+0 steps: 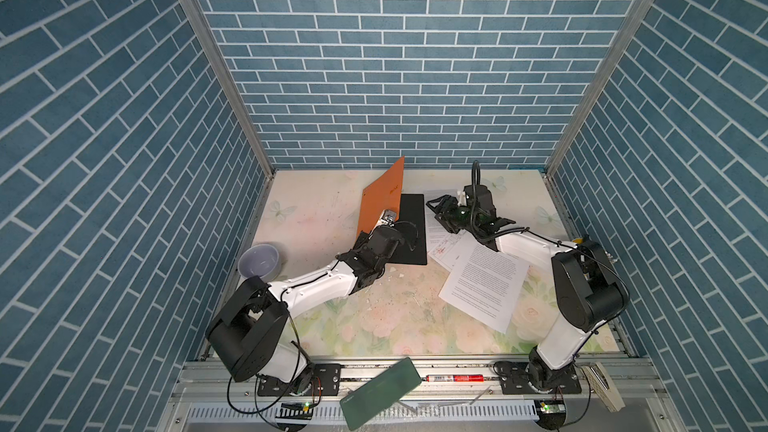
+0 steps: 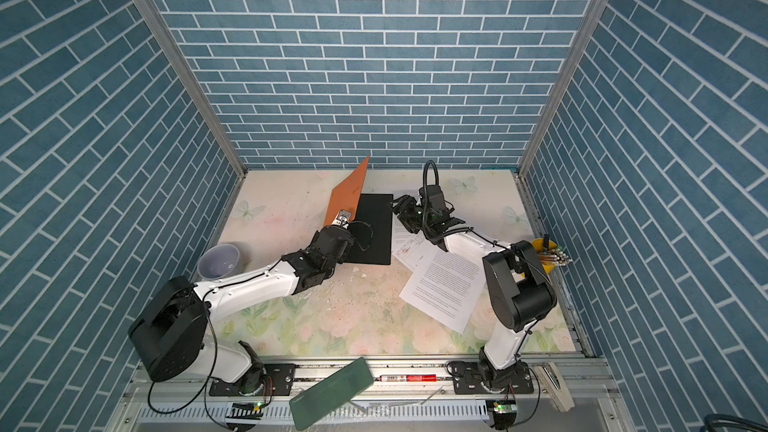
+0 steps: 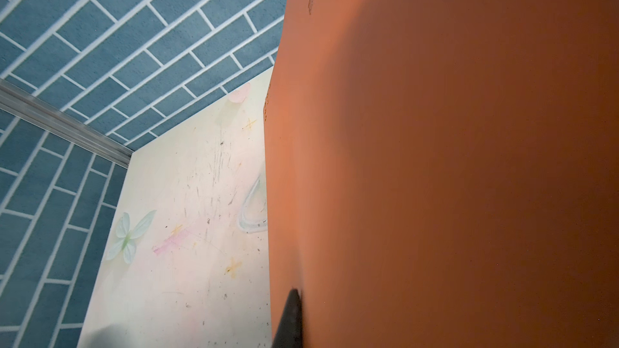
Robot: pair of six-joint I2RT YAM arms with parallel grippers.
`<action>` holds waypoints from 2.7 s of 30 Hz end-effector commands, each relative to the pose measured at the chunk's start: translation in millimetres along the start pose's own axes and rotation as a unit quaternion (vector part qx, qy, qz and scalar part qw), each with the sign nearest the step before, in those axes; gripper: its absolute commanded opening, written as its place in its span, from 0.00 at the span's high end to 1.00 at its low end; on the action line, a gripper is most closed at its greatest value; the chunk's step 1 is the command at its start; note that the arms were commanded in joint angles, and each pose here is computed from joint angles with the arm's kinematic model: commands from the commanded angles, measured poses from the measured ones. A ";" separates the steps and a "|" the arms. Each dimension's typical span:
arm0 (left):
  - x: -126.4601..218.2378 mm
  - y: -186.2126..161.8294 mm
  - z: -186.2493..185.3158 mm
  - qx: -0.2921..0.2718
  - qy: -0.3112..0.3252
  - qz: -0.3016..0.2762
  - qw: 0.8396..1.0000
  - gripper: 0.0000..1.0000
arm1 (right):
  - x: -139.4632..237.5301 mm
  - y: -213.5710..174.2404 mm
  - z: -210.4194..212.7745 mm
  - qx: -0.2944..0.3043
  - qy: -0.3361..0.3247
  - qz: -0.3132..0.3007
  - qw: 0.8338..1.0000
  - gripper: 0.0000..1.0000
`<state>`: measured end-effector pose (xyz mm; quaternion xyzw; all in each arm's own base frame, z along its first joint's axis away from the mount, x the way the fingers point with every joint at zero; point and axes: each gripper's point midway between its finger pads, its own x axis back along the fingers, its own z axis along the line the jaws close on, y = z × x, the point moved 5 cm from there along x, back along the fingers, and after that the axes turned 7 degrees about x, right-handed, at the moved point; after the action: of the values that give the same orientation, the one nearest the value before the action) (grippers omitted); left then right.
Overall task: Put the files into the folder
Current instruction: 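Swing the orange cover open away from the papers with the left gripper, then push the cover flat onto the table with the left gripper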
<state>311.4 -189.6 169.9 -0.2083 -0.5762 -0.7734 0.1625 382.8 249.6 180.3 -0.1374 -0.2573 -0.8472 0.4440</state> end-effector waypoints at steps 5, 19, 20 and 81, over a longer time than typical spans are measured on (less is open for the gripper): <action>13.8 21.3 -6.3 0.077 -0.063 -0.025 0.995 0.92 | 7.6 -13.0 -27.7 0.030 -0.064 0.018 0.997 0.37; 25.7 22.1 5.2 0.129 -0.058 -0.030 0.990 0.92 | 0.5 -29.2 -63.1 0.038 -0.125 0.054 0.990 0.39; 26.4 22.9 6.6 0.131 -0.056 -0.030 0.989 0.91 | 0.8 -29.8 -65.0 0.038 -0.130 0.055 0.989 0.38; 42.0 -33.0 31.5 0.429 -0.081 0.052 0.898 0.44 | 9.6 -48.7 -141.6 0.018 -0.309 0.094 0.946 0.41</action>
<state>265.4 -166.5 175.7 -0.2343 -0.8520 -0.4241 0.1985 352.7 205.5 78.5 -0.3313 -0.3707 -0.7526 0.4317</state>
